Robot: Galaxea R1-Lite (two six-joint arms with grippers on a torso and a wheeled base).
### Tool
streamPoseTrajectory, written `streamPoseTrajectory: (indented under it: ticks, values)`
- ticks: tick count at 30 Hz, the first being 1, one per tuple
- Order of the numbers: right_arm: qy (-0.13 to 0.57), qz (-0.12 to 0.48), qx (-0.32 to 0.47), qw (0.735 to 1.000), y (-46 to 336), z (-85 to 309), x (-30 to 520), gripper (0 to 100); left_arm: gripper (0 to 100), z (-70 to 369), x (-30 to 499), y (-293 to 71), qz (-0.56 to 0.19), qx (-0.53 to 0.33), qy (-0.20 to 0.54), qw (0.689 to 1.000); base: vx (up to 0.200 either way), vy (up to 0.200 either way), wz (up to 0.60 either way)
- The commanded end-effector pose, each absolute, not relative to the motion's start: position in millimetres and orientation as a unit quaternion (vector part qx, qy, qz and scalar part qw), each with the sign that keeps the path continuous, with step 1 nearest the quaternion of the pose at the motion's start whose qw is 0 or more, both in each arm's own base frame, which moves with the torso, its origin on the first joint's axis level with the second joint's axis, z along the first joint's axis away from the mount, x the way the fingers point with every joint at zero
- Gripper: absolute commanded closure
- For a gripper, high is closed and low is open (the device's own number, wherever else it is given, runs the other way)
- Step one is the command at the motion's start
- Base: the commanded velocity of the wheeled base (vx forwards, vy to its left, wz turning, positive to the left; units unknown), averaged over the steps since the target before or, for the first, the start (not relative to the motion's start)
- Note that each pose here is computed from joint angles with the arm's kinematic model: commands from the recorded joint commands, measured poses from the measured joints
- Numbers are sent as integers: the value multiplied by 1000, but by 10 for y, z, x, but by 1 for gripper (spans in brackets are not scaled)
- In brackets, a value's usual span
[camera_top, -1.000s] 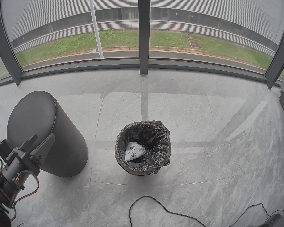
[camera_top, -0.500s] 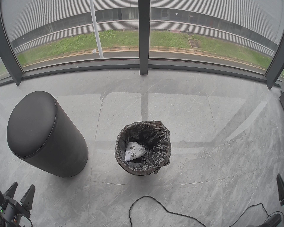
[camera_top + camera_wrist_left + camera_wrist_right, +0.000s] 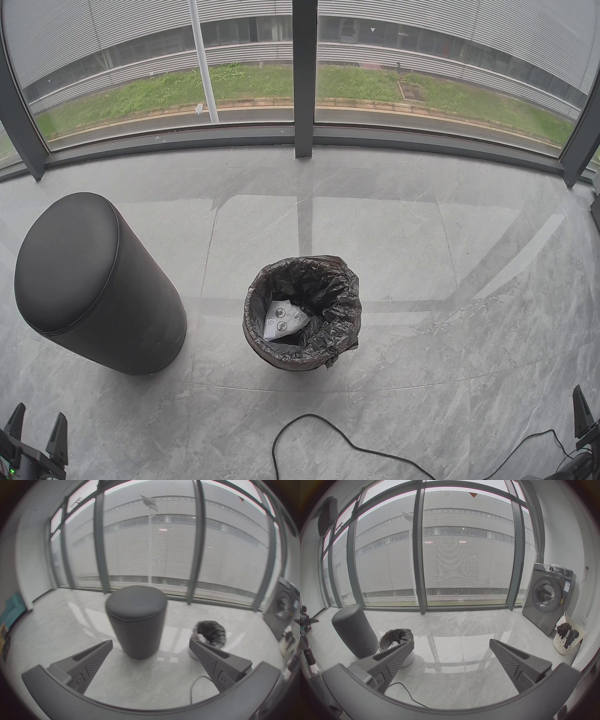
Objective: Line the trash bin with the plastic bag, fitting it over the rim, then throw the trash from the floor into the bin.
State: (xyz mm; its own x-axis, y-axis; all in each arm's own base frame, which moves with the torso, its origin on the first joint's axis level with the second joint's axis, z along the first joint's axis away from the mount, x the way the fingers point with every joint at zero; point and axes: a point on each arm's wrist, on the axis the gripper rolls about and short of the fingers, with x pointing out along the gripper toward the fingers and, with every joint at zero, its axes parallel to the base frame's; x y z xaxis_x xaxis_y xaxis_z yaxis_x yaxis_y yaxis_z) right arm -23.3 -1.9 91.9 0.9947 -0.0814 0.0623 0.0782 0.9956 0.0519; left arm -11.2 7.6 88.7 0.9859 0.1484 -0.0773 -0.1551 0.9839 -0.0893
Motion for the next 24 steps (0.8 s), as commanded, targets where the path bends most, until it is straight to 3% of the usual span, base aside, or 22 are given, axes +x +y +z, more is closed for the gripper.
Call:
streamPoseTrajectory:
  ticks: [1, 3, 5, 9, 15, 17, 20, 24]
  values:
    - [-28, -48, 50, 997, -21, 823, -233, 0, 0, 785, -146, 37, -11, -15, 46, 999, 0, 0, 0]
    - [-28, -49, 46, 997, -21, 823, -233, 0, 0, 785, -146, 38, -6, -16, 46, 999, 0, 0, 0]
    - [-25, -44, 47, 998, -19, 827, -229, 0, 0, 778, -176, 12, 77, -19, 29, 996, 0, 0, 0]
    - [-11, -32, 46, 998, -14, 833, -205, 0, 0, 779, -173, 17, 61, -17, 31, 997, 0, 0, 0]
    - [-20, 29, -63, 997, 15, 820, -235, 0, 0, 766, -228, 14, 24, -10, -6, 1000, 0, 0, 0]
    - [-17, 12, -42, 999, 7, 816, -237, 0, 0, 766, -228, 15, 27, -16, -6, 999, 0, 0, 0]
    - [-16, -60, 41, 997, -26, 810, -236, 0, 0, 766, -229, 19, 37, -18, -6, 999, 0, 0, 0]
    - [-14, -61, 32, 998, -25, 807, -236, 0, 0, 766, -229, 20, 41, -17, -6, 999, 0, 0, 0]
